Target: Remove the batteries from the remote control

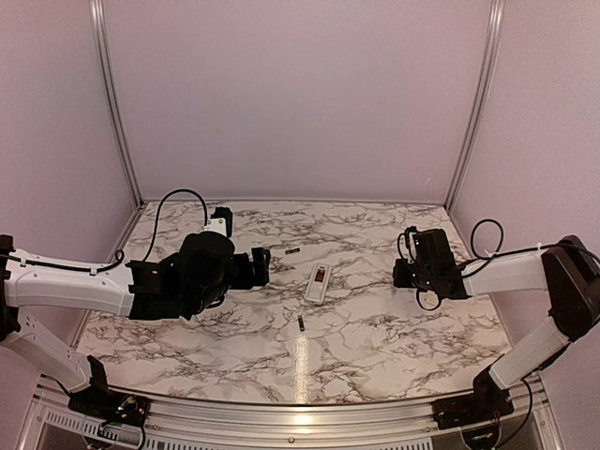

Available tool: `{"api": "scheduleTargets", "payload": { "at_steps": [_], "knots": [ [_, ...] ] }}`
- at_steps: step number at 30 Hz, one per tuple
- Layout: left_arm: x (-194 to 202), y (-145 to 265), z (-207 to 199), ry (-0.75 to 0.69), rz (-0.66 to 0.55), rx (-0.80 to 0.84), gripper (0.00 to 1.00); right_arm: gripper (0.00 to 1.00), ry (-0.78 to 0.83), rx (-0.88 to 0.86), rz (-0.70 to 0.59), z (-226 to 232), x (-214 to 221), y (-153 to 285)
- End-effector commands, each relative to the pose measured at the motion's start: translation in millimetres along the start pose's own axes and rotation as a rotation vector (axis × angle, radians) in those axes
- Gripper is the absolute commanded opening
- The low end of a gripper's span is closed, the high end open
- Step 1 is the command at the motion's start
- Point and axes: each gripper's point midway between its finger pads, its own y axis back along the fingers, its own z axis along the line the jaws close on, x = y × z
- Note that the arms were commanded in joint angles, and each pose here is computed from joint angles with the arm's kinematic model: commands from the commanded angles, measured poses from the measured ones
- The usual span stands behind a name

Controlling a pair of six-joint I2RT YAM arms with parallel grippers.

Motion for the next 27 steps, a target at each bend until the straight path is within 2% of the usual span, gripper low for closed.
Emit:
{"api": "scheduleTargets", "payload": {
  "at_steps": [1, 10, 18, 27],
  "knots": [
    [6, -1, 4, -0.02, 0.011, -0.016, 0.99, 0.07, -0.019, 0.001, 0.039, -3, 10, 1],
    [6, 2, 8, 0.0, 0.007, -0.022, 0.99, 0.07, -0.021, 0.014, 0.087, -7, 24, -1],
    [6, 3, 11, 0.016, 0.005, -0.026, 0.99, 0.19, -0.046, 0.005, 0.12, -5, 28, 1],
    [4, 0, 5, 0.001, 0.0, -0.02, 0.99, 0.19, -0.064, -0.014, 0.163, -4, 41, 4]
  ]
}}
